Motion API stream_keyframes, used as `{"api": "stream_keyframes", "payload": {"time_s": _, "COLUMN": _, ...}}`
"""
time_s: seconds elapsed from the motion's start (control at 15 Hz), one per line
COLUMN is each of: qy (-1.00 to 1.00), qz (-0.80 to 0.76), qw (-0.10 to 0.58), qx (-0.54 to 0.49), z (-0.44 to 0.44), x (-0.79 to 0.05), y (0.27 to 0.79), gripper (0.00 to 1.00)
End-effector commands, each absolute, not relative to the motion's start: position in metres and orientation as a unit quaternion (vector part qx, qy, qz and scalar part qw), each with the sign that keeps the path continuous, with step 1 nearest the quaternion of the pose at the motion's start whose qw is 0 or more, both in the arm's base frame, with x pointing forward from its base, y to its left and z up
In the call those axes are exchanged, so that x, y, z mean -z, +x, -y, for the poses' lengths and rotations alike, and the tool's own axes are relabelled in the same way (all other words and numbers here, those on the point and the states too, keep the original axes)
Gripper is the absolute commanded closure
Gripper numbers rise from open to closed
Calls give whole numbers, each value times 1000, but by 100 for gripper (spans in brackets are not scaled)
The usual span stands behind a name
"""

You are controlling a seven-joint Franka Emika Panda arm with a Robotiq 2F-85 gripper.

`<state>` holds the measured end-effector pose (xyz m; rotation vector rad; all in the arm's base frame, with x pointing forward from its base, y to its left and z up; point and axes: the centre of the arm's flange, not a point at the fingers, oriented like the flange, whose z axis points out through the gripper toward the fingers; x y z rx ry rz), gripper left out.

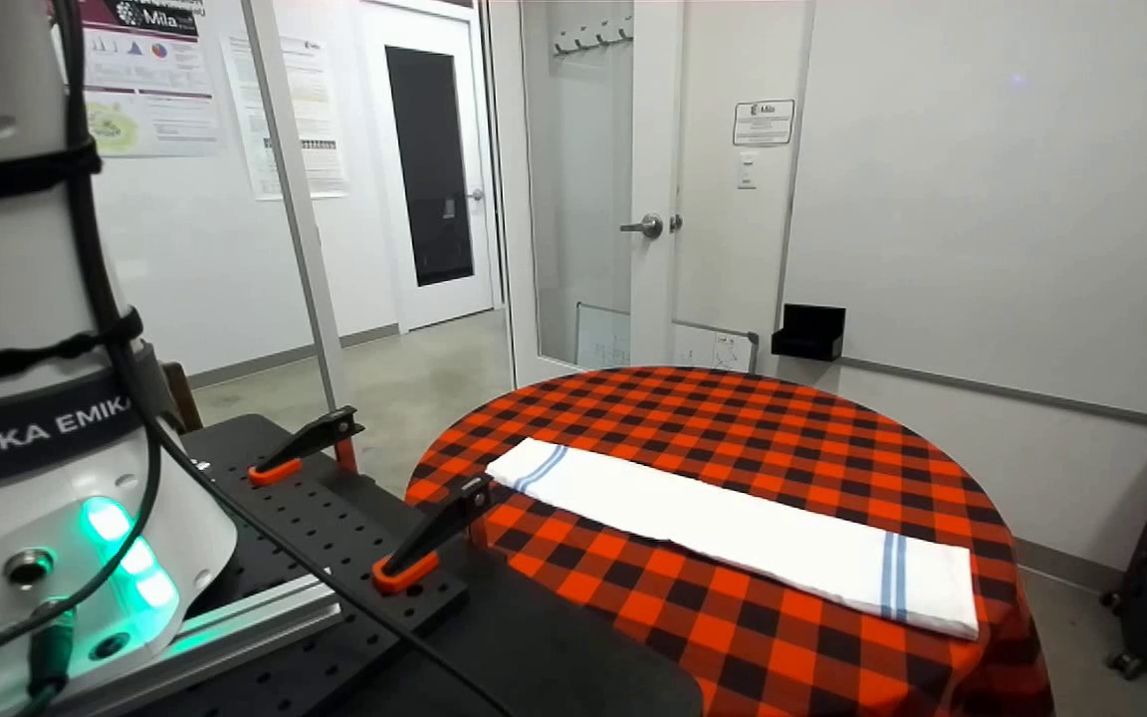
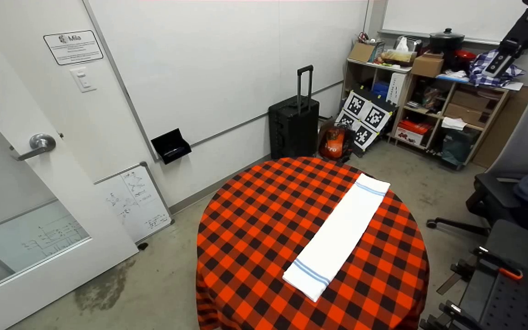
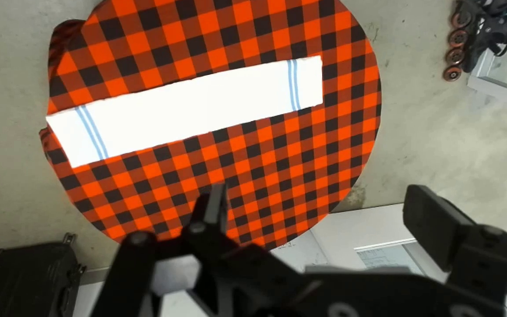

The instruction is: Fold the towel three times over.

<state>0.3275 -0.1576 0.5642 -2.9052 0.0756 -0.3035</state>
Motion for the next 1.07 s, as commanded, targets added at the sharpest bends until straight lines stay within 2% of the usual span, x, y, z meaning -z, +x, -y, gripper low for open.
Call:
{"api": "stream_keyframes", "payload": {"time_s": 0.0, "qy": -988, "qz": -8, "qw": 59, "qx": 142, "z": 138, "x": -550, "y": 357, "gripper": 0}}
{"api": "stream_keyframes", "payload": {"time_s": 0.4, "qy": -973, "qz": 64, "qw": -31, "qx": 221, "z": 82, "x": -496, "y": 407, "gripper": 0}}
{"api": "stream_keyframes", "payload": {"time_s": 1.0, "qy": -963, "qz": 107, "qw": -82, "qx": 232, "z": 42, "x": -420, "y": 445, "gripper": 0}}
